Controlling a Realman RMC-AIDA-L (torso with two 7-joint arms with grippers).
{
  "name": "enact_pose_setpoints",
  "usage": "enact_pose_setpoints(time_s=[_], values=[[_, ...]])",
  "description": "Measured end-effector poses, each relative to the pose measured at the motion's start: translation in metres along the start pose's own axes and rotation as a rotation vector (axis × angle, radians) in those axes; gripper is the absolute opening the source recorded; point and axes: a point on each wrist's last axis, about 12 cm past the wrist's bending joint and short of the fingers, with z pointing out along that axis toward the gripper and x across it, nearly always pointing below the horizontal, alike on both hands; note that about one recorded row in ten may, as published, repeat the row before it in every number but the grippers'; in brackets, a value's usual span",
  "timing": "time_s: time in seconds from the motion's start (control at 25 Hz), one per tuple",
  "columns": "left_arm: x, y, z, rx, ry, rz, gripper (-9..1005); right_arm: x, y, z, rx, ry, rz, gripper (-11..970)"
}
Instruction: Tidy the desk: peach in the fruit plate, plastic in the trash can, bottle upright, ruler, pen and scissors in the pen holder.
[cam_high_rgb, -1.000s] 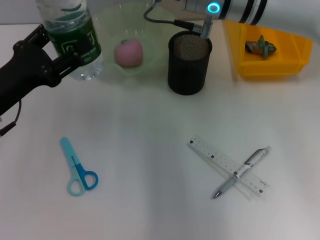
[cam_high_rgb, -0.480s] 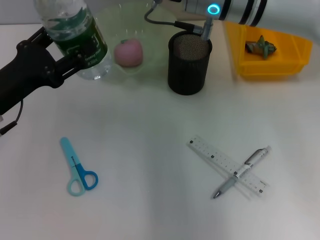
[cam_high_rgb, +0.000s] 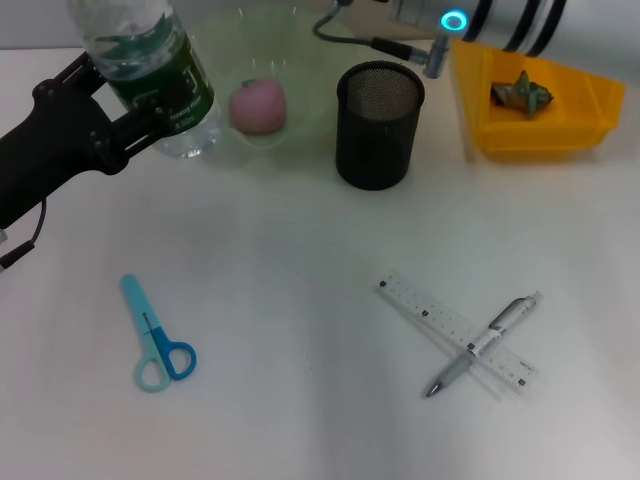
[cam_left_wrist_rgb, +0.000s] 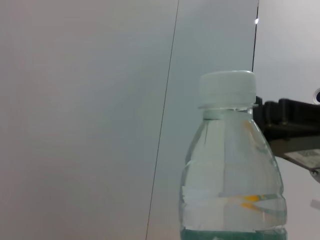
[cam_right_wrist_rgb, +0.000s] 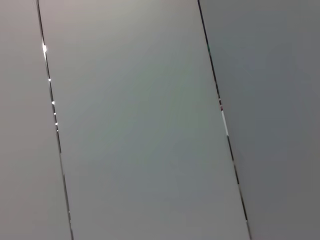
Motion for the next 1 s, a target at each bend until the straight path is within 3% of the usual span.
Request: enact_pose_setpoints(time_s=[0.16, 0.48, 0.8, 1.0], values=[[0.001, 0.000, -0.001, 0.007, 0.014, 0.004, 771, -0.003, 0.003, 0.000, -0.016, 0.008, -0.012, 3], [0.002, 0.000, 0.001, 0.027, 0.042, 0.014, 772, -0.002, 0.015, 0.007, -0.091, 0.176, -0.113, 295], [-0.001, 0.003, 0.000, 0.031, 0.048, 0.027, 770, -0.004, 0.016, 0.005, -0.080, 0.173, -0.121, 633], [-0.002, 0.003, 0.000, 0.035, 0.050, 0.032, 770, -0.006, 0.017, 0.006, -0.083, 0.174, -0.137, 790]])
